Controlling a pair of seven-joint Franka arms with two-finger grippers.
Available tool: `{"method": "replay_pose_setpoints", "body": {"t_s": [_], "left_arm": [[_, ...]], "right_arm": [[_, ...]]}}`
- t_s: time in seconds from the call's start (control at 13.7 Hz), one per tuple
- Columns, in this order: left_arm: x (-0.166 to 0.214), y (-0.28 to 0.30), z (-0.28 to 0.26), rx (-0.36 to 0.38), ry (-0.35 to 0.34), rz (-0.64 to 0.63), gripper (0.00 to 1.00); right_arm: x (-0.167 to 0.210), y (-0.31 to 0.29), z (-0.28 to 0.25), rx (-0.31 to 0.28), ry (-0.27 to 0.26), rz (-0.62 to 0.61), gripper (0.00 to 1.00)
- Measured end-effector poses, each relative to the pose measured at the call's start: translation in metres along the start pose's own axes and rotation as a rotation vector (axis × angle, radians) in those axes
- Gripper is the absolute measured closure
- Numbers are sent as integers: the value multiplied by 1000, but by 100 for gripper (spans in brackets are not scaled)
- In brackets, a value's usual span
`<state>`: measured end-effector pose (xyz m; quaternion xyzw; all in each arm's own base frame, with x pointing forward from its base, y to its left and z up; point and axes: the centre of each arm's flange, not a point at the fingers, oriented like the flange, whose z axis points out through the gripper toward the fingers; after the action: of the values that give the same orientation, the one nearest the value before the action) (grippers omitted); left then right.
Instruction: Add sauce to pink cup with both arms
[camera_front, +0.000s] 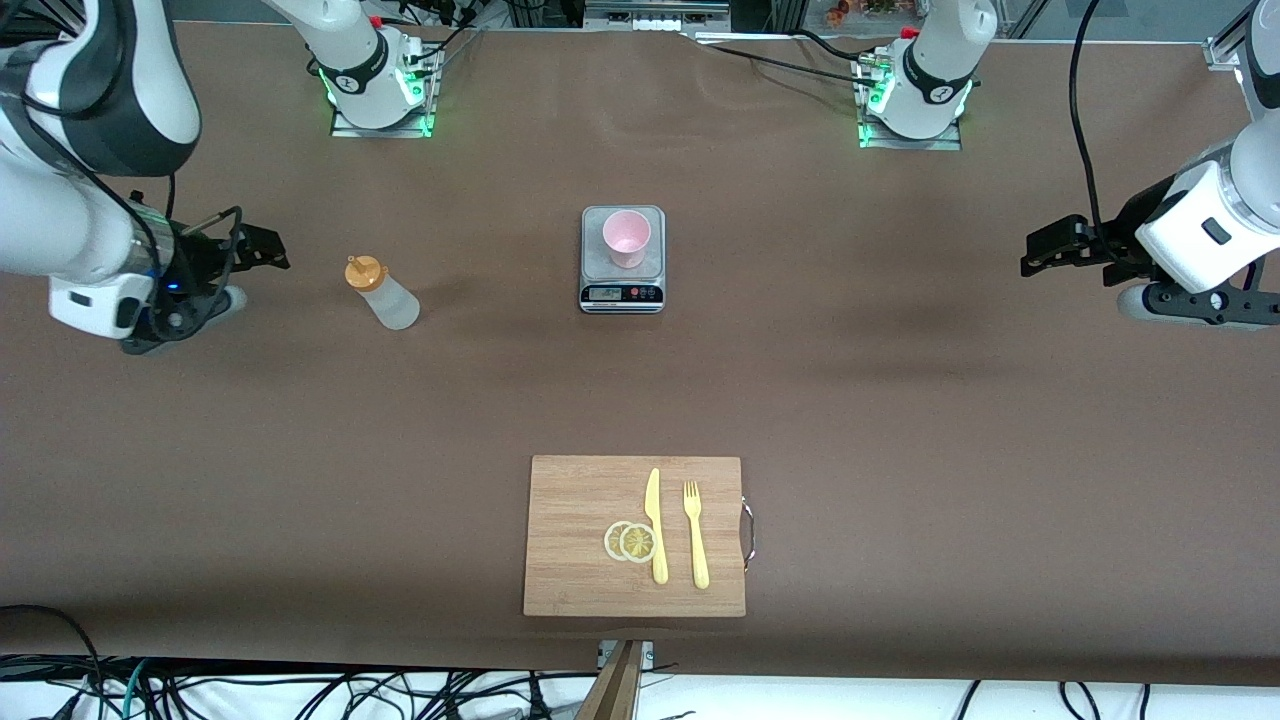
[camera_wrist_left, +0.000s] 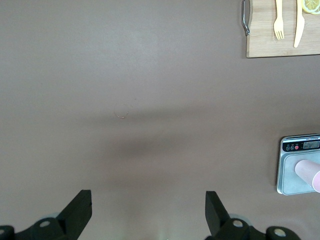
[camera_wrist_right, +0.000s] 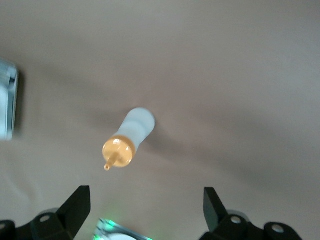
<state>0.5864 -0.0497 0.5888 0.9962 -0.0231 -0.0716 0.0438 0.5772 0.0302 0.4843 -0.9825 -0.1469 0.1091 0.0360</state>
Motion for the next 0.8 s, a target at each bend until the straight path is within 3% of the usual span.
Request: {"method": "replay_pose_setpoints", "body": {"t_s": [0.15,0.29,0.8], "left_arm": [[0,0,0,0,0,0,0],[0,0,0,0,0,0,0],[0,0,0,0,0,0,0]], "right_arm": [[-4,3,-15,-55,33,146,0],[-9,6,-33,-98,65,203,0],[-41,19,-92,-103,141,275,0]]}}
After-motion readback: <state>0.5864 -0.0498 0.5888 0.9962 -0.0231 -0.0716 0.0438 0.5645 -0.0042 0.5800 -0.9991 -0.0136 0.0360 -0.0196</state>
